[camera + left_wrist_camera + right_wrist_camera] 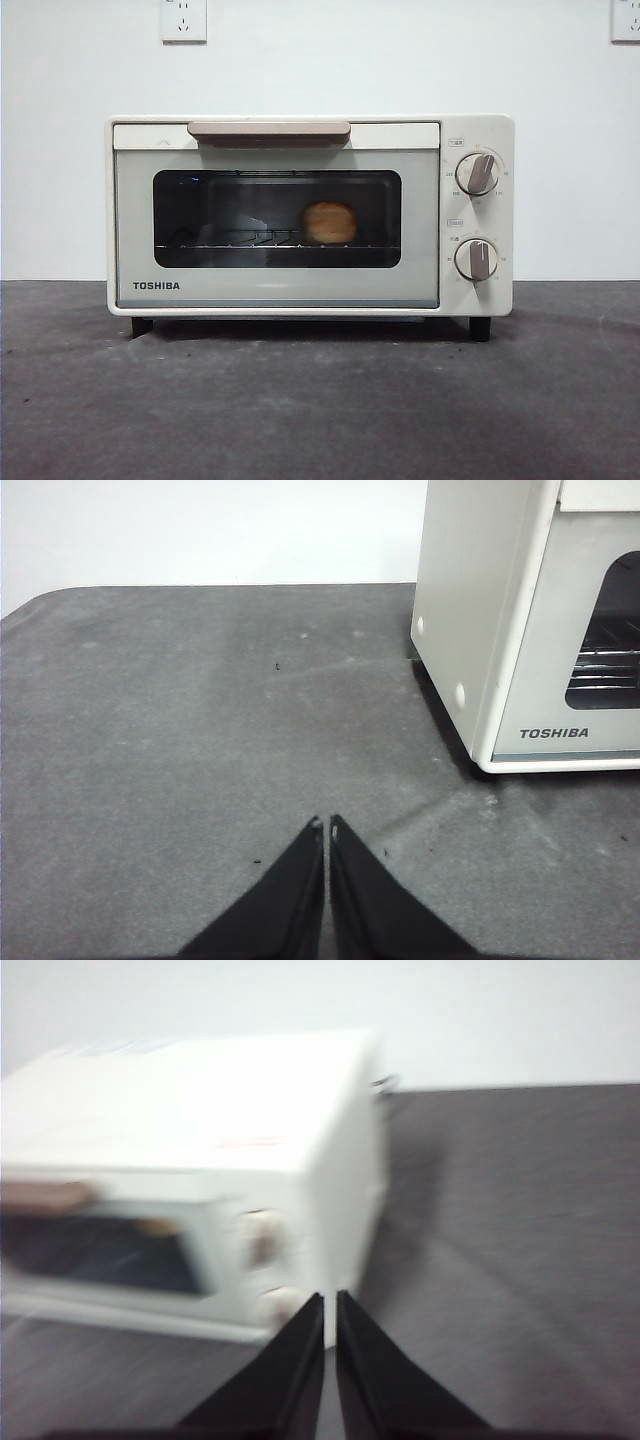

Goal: The left arm flap open the oven, the right arm pick bread and place it into oven, the left arm flap close the oven

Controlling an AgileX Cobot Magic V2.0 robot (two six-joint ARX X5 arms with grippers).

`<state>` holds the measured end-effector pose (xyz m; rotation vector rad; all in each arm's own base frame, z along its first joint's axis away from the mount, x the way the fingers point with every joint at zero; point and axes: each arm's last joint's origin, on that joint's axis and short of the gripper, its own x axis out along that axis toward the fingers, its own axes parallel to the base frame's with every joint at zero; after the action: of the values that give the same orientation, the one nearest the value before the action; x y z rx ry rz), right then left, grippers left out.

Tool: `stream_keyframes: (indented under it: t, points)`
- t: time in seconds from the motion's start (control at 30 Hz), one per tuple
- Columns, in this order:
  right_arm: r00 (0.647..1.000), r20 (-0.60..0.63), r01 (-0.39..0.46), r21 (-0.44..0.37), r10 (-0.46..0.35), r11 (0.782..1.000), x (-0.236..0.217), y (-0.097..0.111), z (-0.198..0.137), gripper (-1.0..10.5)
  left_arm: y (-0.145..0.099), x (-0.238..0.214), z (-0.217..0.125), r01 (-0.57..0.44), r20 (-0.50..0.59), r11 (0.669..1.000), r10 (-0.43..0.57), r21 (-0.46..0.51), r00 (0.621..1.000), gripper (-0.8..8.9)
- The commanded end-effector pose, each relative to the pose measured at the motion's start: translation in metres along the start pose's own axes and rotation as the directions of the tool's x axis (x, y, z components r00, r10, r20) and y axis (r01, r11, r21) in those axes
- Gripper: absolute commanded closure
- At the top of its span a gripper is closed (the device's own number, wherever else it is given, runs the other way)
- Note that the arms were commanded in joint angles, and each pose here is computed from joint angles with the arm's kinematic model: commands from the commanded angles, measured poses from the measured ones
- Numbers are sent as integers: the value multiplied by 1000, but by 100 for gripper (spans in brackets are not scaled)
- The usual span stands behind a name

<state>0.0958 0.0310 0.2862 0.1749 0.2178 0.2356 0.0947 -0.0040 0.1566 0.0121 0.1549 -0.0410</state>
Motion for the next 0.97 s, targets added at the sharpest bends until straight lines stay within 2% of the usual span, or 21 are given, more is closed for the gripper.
stream_keyframes:
  t: [0.03,0.2,0.43,0.67,0.97]
  points:
    - [993,91,82,-38,-79,996,4,-15,-26,930,0,2,-7,-3,-25,1000,3,5,1000,797]
    - [974,133,197,-106,-182,975,10,-36,-72,930,0,2,-7,-3,-25,1000,3,5,1000,797]
    - [972,107,228,-177,-211,958,16,-46,-111,930,0,2,-7,-3,-25,1000,3,5,1000,797]
    - [973,75,228,-182,-217,957,20,-49,-127,930,0,2,-7,-3,-25,1000,3,5,1000,797]
    - [972,82,231,-182,-219,956,20,-49,-126,930,0,2,-7,-3,-25,1000,3,5,1000,797]
